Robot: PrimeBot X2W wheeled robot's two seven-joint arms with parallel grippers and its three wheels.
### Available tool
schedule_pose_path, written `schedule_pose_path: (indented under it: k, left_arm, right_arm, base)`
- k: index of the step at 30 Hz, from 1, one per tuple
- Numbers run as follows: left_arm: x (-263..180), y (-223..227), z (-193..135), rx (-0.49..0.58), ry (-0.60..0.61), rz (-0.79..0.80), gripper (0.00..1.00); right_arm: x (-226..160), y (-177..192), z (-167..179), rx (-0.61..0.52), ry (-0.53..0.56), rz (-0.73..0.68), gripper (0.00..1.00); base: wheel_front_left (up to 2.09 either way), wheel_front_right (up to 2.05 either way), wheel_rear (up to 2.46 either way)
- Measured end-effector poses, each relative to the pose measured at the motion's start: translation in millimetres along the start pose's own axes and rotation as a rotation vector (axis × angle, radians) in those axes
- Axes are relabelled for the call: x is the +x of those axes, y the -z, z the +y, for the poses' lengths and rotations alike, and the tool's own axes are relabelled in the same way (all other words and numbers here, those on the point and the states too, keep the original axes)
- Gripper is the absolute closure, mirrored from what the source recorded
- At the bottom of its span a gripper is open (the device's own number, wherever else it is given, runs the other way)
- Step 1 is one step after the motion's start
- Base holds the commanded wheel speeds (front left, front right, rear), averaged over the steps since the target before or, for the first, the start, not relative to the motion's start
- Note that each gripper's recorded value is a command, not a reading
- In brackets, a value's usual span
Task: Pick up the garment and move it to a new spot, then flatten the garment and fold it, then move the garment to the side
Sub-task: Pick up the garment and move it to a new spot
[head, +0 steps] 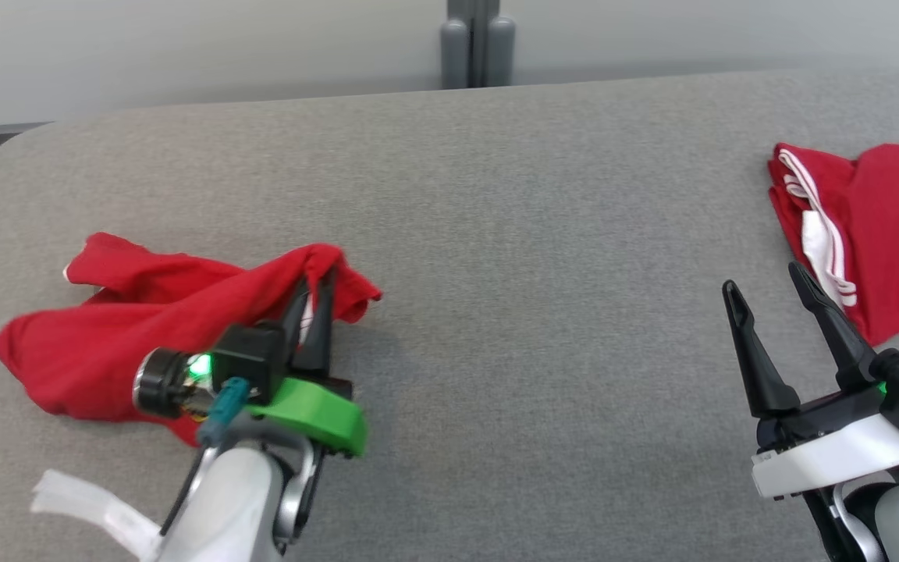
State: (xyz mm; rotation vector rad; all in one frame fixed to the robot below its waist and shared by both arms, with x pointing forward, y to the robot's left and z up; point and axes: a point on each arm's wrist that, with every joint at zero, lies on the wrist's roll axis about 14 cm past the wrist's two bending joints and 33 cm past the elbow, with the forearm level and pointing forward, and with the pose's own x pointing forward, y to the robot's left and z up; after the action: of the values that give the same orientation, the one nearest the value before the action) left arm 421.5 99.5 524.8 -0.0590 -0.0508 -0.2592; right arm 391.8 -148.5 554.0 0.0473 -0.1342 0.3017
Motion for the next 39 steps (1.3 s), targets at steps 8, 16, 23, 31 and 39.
schedule_pose_path:
  k: [8, 16, 23, 31, 39]
  left_arm:
    - [47, 9, -133, -0.017, 0.428, 0.010, 1.00]
    - [41, 59, -219, -0.084, 0.704, 0.141, 1.00]
    - [46, 69, -236, -0.114, 0.729, 0.114, 0.00]
    - [65, 33, -191, -0.129, 0.527, -0.006, 0.00]
    - [52, 12, -60, -0.063, 0.117, -0.061, 0.00]
  right_arm:
    - [-23, 5, -45, 0.005, 0.162, -0.003, 0.00]
    - [-47, 26, -79, 0.012, 0.305, 0.047, 0.00]
    - [-59, 43, -91, 0.008, 0.360, 0.099, 0.00]
    - [-59, 38, -88, -0.007, 0.337, 0.096, 0.00]
    - [-44, 32, -63, 0.012, 0.243, 0.083, 0.00]
  base:
    - [0.00, 0.00, 0.00]
    - [0.00, 0.00, 0.00]
    - [0.00, 0.00, 0.00]
    - [0.00, 0.00, 0.00]
    - [0.00, 0.00, 0.00]
